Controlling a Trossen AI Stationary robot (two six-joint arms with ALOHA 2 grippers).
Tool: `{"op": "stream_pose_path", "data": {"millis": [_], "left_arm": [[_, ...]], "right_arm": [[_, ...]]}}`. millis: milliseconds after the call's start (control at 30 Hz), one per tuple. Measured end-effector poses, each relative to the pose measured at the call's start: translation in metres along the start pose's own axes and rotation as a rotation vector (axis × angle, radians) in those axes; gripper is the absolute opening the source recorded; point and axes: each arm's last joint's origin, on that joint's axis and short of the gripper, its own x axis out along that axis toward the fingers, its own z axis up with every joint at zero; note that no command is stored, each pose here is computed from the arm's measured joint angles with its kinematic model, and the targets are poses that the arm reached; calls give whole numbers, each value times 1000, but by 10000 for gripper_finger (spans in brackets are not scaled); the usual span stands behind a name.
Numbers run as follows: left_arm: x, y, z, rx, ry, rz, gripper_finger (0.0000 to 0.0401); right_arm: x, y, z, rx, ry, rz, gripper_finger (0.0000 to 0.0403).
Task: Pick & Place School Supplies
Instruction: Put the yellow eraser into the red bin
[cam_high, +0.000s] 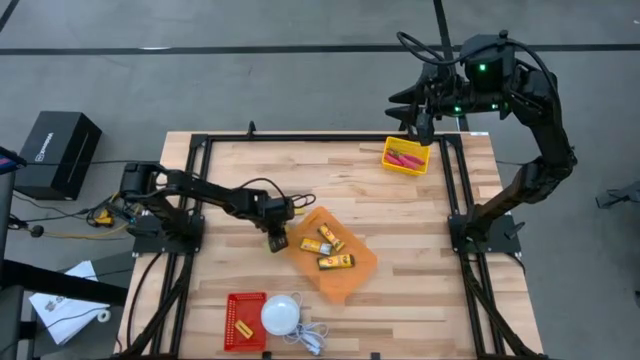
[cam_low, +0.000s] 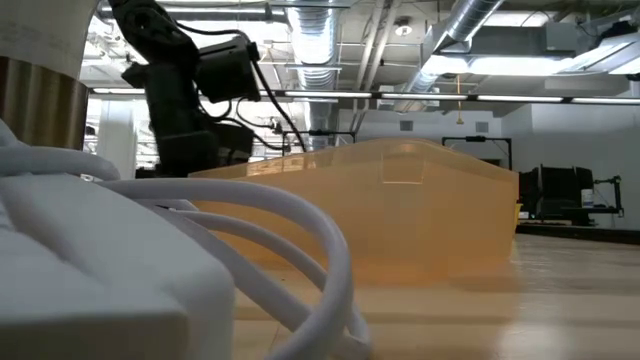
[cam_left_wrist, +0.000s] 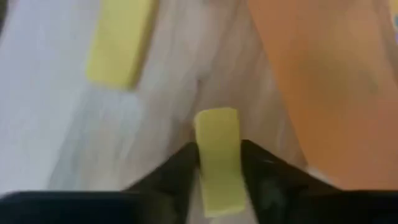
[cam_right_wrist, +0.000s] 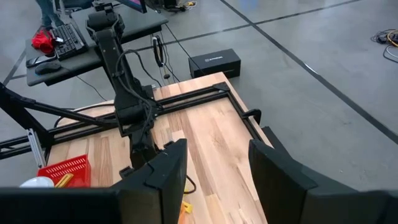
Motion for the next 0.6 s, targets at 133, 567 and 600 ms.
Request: {"op": "stream_pose_path", "data": {"millis": [133,567,600], "left_arm": [[2,0,3,-10,-39,-8,45],[-51,14,8,-60,-211,7,42],[-57,17,7,-68,-215,9,42]], "right_arm": [[0,0,0,-1,-4,0,163],[0,1,4,-21,-36,25,163],[0,1,4,-25,-36,25,163]]}}
